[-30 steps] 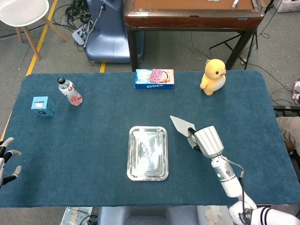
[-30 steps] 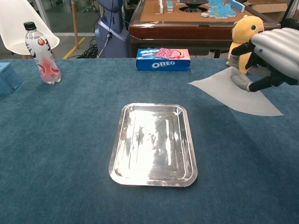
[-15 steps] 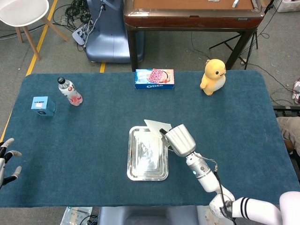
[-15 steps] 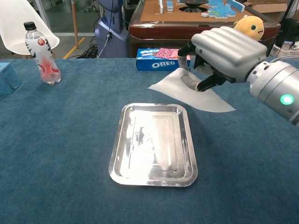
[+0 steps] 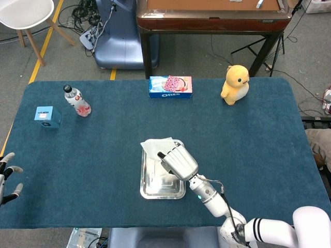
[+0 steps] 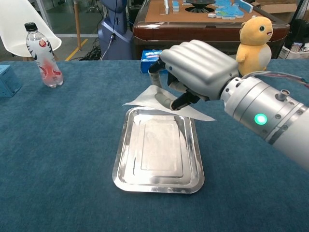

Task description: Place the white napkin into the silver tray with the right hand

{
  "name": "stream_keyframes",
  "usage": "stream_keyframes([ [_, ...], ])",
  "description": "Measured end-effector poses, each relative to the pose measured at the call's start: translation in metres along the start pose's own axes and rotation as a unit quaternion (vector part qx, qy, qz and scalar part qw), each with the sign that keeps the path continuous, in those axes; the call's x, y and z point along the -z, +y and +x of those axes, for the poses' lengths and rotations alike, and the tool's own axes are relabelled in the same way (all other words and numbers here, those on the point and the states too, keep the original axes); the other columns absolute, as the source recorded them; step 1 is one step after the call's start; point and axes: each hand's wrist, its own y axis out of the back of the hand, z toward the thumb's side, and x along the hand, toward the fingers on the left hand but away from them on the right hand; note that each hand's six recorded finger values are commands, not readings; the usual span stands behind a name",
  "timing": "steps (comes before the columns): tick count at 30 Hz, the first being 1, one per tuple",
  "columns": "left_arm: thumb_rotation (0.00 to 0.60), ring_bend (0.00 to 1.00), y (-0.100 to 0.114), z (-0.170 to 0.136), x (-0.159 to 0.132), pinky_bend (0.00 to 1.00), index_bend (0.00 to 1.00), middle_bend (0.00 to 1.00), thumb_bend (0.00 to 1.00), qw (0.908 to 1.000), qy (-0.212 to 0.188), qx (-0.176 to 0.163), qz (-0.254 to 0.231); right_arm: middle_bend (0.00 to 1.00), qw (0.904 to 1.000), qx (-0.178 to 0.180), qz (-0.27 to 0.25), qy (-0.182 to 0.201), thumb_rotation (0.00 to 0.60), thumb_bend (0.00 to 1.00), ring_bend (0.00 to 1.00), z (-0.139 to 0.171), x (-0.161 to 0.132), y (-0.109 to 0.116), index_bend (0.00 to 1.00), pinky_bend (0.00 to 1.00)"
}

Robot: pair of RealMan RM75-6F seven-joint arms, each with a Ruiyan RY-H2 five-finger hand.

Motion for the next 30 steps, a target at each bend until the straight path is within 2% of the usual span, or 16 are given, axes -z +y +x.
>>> stream_keyframes([
  [15, 0.6, 0.09, 0.001, -0.001, -0.001, 0.35, 0.41, 0.13, 0.3, 1.0, -0.002, 0.0, -0.002, 1.0, 0.9996, -0.022, -0.018, 0.001, 0.6, 0.46, 1.0, 0.011, -0.019, -0.014, 0.65, 1.0],
  [30, 0.6, 0.09, 0.003, -0.001, -0.001, 0.35, 0.41, 0.13, 0.3, 1.0, -0.002, -0.002, -0.004, 1.0, 0.9985, -0.036, -0.021, -0.035, 0.6, 0.46, 1.0, 0.019, -0.032, -0.021, 0.65, 1.0],
])
